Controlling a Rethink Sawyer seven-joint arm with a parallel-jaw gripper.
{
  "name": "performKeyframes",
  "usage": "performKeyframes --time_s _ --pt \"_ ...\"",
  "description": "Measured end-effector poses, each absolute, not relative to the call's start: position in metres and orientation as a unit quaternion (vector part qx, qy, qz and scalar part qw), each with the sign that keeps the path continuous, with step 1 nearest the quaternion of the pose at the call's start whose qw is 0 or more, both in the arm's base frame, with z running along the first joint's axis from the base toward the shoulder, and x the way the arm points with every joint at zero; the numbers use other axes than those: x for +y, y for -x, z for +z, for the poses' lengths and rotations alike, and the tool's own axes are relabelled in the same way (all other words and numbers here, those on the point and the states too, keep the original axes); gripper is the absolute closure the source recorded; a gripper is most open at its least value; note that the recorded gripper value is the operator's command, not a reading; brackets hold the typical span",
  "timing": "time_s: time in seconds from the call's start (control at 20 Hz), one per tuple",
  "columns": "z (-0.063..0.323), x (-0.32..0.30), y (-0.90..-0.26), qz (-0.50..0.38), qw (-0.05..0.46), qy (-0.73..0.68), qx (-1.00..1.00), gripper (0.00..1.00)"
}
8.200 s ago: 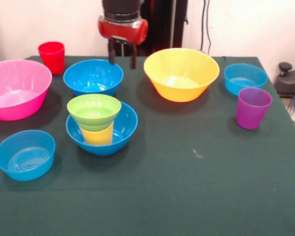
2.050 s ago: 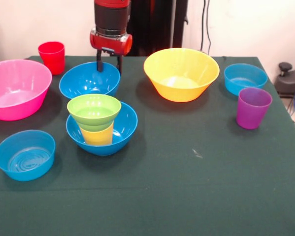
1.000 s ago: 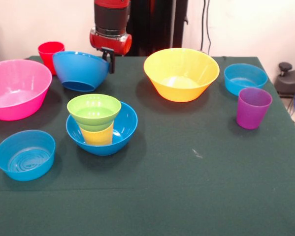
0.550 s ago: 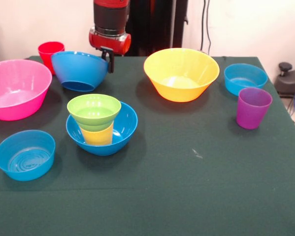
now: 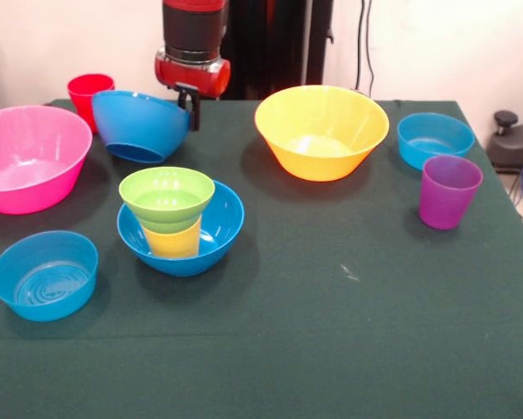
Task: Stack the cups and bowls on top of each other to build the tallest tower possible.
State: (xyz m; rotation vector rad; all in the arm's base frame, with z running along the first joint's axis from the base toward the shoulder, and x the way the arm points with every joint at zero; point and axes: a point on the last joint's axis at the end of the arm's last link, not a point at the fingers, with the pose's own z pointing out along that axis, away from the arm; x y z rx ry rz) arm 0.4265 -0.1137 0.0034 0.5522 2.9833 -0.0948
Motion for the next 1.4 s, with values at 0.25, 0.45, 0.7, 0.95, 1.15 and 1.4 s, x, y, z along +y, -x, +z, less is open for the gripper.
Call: performKeyframes --time_s 0.25,0.45,0.7,0.95,1.15,1.4 --pt "0.023 -0.117 -0.456 -0.018 0.072 -0.202 0.977 1.0" --pt "0.041 -0.115 -0.475 -0.011 0.071 -0.217 0.973 1.0" --pt "0.071 -0.114 -0.497 -0.004 0.059 -0.239 0.969 1.0" --pt "0.091 -0.111 -0.509 -0.002 0.053 -0.245 0.968 1.0" --pt "0.101 -0.11 -0.515 -0.004 0.062 -0.244 0.968 1.0" --pt "0.111 -0.106 -0.522 -0.005 0.069 -0.246 0.967 1.0"
